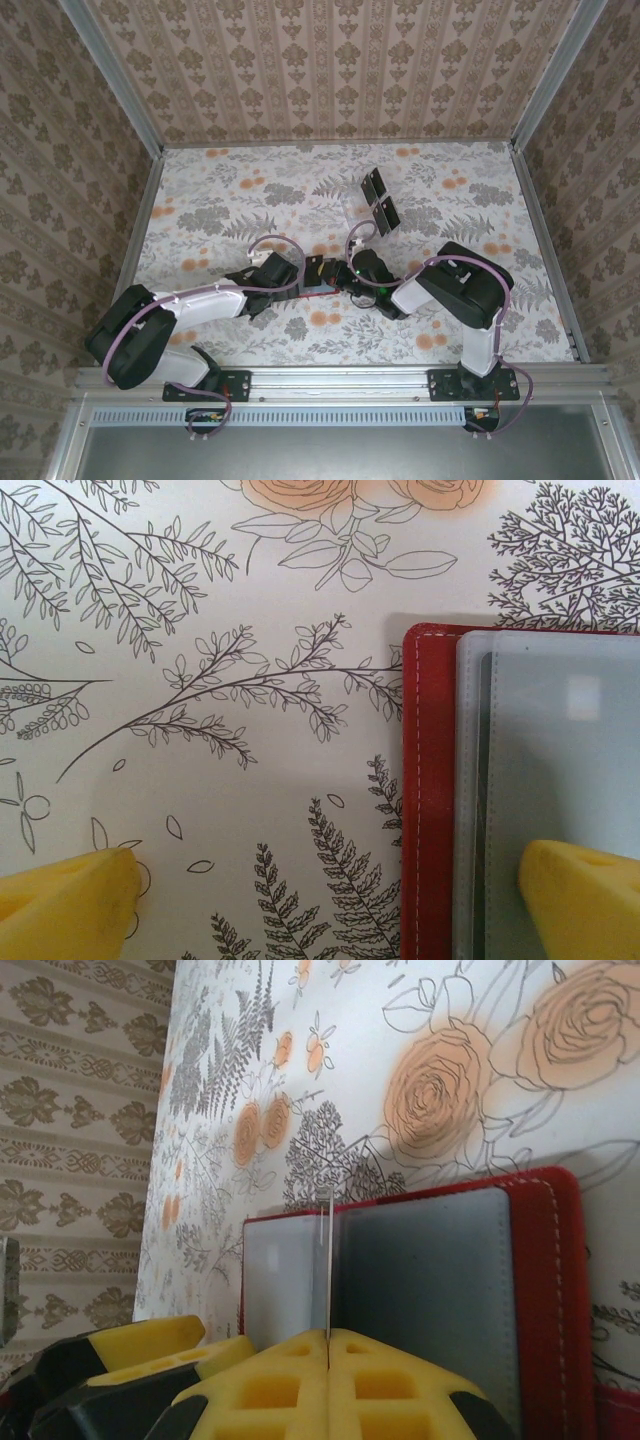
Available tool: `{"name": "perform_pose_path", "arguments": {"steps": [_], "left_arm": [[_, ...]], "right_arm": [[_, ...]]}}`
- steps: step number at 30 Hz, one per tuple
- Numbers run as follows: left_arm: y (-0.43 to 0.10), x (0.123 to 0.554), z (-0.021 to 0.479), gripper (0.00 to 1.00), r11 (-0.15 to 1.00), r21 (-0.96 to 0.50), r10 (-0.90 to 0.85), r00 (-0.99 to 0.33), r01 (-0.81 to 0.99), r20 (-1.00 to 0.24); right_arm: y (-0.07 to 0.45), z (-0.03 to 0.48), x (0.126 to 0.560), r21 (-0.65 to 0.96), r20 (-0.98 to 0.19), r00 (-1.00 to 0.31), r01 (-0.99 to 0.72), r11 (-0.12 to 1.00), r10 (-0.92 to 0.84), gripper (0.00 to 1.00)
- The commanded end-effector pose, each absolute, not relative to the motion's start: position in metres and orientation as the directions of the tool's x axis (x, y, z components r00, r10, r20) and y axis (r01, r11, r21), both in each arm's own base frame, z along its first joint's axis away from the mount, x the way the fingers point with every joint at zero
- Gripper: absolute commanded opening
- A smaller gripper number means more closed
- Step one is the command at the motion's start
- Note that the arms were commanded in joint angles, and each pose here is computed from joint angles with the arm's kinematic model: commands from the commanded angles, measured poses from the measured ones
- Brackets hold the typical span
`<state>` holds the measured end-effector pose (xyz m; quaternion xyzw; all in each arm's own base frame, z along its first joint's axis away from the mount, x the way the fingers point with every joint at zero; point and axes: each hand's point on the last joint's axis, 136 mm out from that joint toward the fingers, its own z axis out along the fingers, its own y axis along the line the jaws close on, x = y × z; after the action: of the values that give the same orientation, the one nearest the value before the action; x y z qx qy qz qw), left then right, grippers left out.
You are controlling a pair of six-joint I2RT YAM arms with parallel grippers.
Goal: Put the credit cards into the card holder
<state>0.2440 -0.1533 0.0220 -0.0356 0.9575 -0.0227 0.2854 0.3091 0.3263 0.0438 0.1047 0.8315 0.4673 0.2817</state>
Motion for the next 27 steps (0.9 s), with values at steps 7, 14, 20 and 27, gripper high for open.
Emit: {"name": "perform_pose_path", "arguments": {"steps": [7,14,20,27], "left_arm": [[-0.13,0.221,0.002,1.0,0.998,0.036,-0.034,-0.88,-0.058,-0.474],[-0.13,0.221,0.002,1.0,0.998,0.037,-0.033,-0.879,-0.057,-0.475],[-0.13,0.221,0.001,1.0,0.998,0.037,-0.033,-0.879,-0.058,-0.475],[-0.131,0.221,0.001,1.0,0.998,0.035,-0.033,-0.879,-0.056,-0.475]], "right_arm": [[0.326,0.03,0.293,0.843,-0.33,-0.853,-0.073,0.534,0.405,0.0],[0.33,0.026,0.289,0.851,-0.304,-0.87,-0.066,0.521,0.387,0.0],[0.332,0.021,0.286,0.853,-0.288,-0.88,-0.057,0.518,0.378,0.0],[0.34,0.018,0.284,0.851,-0.276,-0.893,-0.055,0.522,0.356,0.0]]}}
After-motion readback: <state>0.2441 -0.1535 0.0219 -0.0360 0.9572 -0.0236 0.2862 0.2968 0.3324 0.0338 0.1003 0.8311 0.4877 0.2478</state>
